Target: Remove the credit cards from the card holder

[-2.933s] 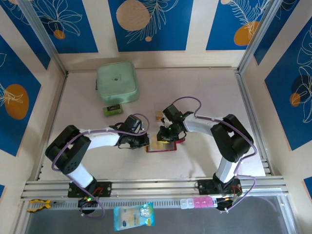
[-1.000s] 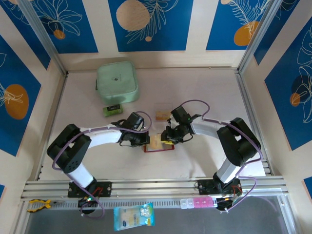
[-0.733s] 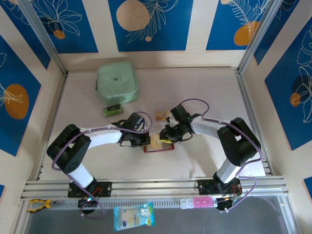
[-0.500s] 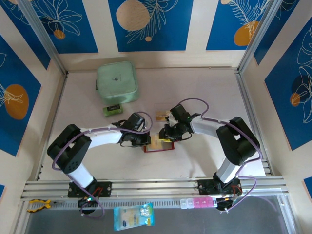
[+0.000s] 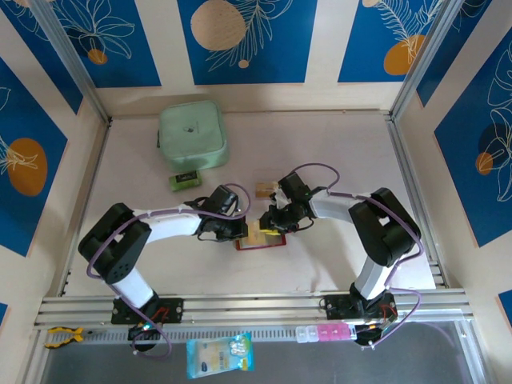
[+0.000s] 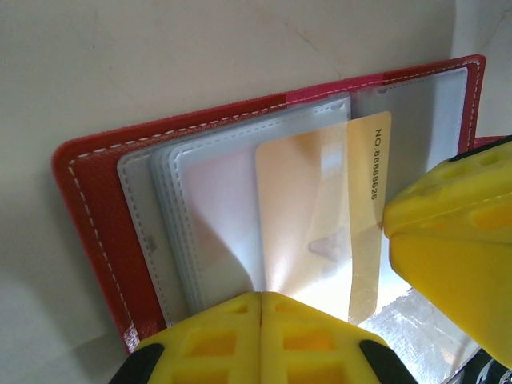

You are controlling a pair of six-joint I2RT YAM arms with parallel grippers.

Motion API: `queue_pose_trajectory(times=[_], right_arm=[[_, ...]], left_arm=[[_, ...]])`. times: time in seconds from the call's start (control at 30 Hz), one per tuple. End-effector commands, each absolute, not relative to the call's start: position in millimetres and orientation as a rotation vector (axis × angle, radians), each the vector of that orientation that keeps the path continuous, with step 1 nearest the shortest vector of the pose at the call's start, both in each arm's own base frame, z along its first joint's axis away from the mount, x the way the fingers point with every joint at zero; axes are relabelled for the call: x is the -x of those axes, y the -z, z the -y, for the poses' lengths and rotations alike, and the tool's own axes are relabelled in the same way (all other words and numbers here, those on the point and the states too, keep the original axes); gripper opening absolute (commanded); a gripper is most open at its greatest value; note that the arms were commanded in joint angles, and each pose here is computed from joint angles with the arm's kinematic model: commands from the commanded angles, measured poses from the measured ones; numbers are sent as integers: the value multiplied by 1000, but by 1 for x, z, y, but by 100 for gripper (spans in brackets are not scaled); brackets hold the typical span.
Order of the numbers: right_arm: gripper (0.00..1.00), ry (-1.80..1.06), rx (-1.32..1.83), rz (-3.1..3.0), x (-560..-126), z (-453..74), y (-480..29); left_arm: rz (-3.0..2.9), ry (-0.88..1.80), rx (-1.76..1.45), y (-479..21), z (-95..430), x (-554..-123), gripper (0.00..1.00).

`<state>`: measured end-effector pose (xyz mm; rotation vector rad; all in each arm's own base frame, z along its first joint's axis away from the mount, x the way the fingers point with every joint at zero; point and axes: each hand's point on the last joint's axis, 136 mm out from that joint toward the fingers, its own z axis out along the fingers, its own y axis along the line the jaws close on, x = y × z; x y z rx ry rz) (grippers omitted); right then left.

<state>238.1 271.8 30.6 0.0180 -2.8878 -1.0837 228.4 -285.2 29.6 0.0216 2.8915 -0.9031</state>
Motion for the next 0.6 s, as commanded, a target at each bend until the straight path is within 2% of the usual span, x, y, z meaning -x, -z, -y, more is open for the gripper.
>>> queue_pose_trajectory(times=[0.0, 0.3, 0.57], right_arm=[[27, 1081, -34, 2857, -234, -272, -26], [27, 1035, -46, 2880, -233, -269, -22], [27, 1124, -57, 2845, -233, -276, -29]], left_arm=[[-2956, 834, -21, -13, 277, -218, 1], [-2964, 828, -25, -12, 277, -218, 1], [-2966, 828, -28, -12, 277, -218, 1]])
